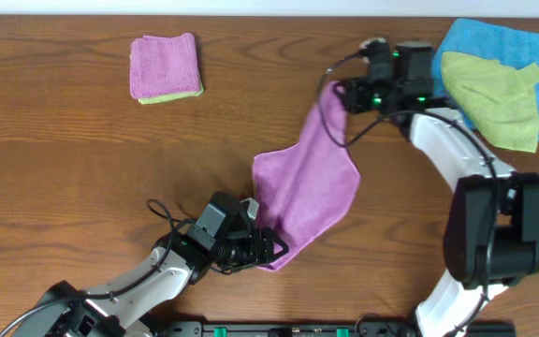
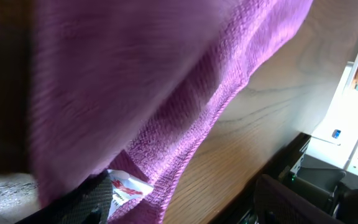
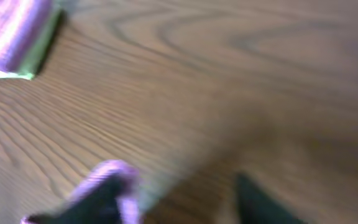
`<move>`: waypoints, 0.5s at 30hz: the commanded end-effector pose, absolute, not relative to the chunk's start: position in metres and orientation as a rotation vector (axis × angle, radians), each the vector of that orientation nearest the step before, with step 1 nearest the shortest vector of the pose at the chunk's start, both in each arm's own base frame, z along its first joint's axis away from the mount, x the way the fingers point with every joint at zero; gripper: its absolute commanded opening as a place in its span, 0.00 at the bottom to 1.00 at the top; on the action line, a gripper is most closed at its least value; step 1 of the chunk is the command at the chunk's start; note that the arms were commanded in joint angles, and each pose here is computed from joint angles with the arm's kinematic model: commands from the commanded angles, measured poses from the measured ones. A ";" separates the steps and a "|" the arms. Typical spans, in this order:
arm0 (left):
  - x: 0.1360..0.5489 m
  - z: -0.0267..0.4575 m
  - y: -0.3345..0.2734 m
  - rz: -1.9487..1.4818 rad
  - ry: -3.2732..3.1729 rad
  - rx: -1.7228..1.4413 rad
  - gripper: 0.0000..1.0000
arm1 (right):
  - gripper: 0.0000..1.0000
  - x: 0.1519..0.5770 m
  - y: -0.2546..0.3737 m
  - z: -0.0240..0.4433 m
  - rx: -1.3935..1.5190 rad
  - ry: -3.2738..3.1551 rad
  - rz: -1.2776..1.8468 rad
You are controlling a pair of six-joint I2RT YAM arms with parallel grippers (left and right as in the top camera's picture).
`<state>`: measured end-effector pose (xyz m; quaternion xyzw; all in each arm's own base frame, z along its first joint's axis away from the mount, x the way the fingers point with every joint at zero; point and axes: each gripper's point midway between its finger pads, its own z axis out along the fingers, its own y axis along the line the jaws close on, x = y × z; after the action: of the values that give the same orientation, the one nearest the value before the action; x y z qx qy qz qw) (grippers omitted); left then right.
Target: Fold the cloth
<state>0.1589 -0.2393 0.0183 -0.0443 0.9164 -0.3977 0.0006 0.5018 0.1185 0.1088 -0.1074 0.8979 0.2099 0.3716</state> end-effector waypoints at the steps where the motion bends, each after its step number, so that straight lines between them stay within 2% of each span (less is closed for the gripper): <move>1: 0.141 -0.009 -0.220 -1.127 2.985 -0.195 0.75 | 0.99 0.502 0.140 0.107 -0.285 2.321 0.426; 5: 0.140 -0.009 -0.220 -1.127 2.985 -0.195 0.71 | 0.99 0.486 0.110 0.080 -0.220 2.462 0.107; 9: 0.141 -0.009 -0.220 -1.127 2.985 -0.195 0.69 | 0.99 0.461 0.083 0.060 -0.282 2.594 -0.053; 12: 0.140 -0.009 -0.220 -1.131 2.986 -0.194 0.69 | 0.99 0.435 0.081 0.046 -0.399 2.708 0.014; 15: 0.140 -0.009 -0.221 -1.132 2.986 -0.193 0.69 | 0.99 0.412 0.091 0.041 -0.442 2.782 0.247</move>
<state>0.1570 -0.2379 0.0165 -0.0455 0.9177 -0.3946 -0.0032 0.4171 0.0841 0.0387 -0.1236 0.9777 0.0330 0.1667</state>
